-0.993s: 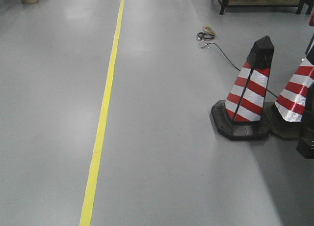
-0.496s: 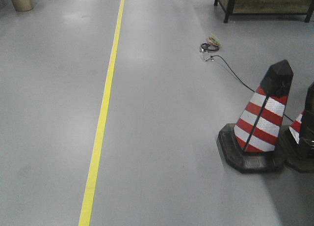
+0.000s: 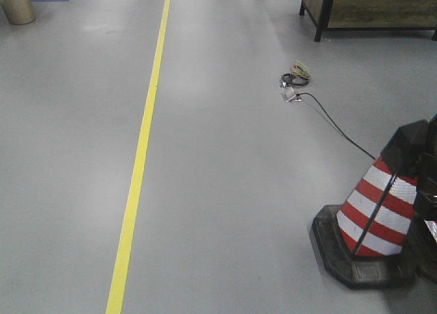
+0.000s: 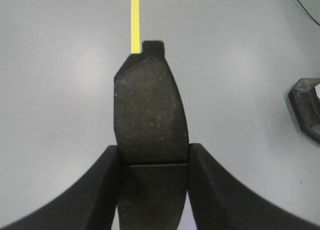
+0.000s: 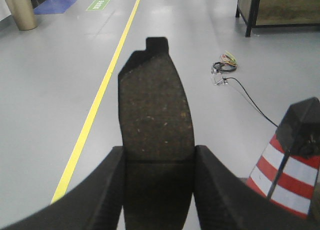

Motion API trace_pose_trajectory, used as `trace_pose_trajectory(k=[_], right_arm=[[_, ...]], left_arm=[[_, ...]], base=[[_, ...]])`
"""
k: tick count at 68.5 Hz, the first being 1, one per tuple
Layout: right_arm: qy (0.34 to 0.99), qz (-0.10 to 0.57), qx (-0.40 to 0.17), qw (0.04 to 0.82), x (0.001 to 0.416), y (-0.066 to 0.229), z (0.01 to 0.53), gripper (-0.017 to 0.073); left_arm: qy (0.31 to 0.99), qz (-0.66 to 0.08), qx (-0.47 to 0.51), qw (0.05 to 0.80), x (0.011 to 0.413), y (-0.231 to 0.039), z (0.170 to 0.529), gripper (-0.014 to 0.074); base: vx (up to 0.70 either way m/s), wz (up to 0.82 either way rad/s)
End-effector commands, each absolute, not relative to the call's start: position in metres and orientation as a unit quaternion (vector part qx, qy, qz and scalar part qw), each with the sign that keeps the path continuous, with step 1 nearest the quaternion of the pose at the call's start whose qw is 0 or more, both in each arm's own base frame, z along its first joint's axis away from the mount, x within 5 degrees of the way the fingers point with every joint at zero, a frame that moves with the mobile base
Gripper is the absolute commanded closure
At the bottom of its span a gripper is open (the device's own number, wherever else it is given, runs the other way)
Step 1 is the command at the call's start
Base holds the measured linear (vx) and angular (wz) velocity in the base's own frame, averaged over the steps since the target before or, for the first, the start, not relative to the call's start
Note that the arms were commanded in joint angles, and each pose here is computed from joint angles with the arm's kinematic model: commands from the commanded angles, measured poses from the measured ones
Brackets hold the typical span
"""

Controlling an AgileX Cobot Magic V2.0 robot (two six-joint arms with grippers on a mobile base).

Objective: Move and align brake pads A on conveyor
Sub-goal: 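Drive along the yellow floor line past the striped cones, then turn toward the black conveyor belt carrying both pads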

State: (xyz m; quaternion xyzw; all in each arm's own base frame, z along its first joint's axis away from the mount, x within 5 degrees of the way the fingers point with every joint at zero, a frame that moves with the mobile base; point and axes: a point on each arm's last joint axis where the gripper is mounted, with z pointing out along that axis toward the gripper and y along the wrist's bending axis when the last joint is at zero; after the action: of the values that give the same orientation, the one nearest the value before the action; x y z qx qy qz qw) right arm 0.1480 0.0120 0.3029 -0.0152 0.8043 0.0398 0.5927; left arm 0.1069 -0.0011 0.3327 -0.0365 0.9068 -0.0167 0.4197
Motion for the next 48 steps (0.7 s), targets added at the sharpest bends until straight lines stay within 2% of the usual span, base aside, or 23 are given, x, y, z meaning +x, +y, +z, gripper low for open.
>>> trace_pose_trajectory(k=[1,31,48], right_arm=[[0.763,0.037,-0.014,0.645,0.1503,0.011,0.3237,0.0526],[0.763,0.037,-0.014,0.646,0.1505,0.011,0.3238,0.0526],[0.763,0.037,-0.014,0.646,0.1505,0.011,0.3238,0.0526]], left_arm=[[0.884,-0.022,-0.034,0.466,0.1098,-0.0018,0.3469,0.0459],[0.884,-0.022,-0.034,0.466,0.1098,-0.0018,0.3469,0.0459],[0.884,-0.022,-0.034,0.466,0.1098,-0.0018,0.3469,0.0459]], base=[[0.47,-0.03],[0.42,-0.05],[0.31,-0.21]])
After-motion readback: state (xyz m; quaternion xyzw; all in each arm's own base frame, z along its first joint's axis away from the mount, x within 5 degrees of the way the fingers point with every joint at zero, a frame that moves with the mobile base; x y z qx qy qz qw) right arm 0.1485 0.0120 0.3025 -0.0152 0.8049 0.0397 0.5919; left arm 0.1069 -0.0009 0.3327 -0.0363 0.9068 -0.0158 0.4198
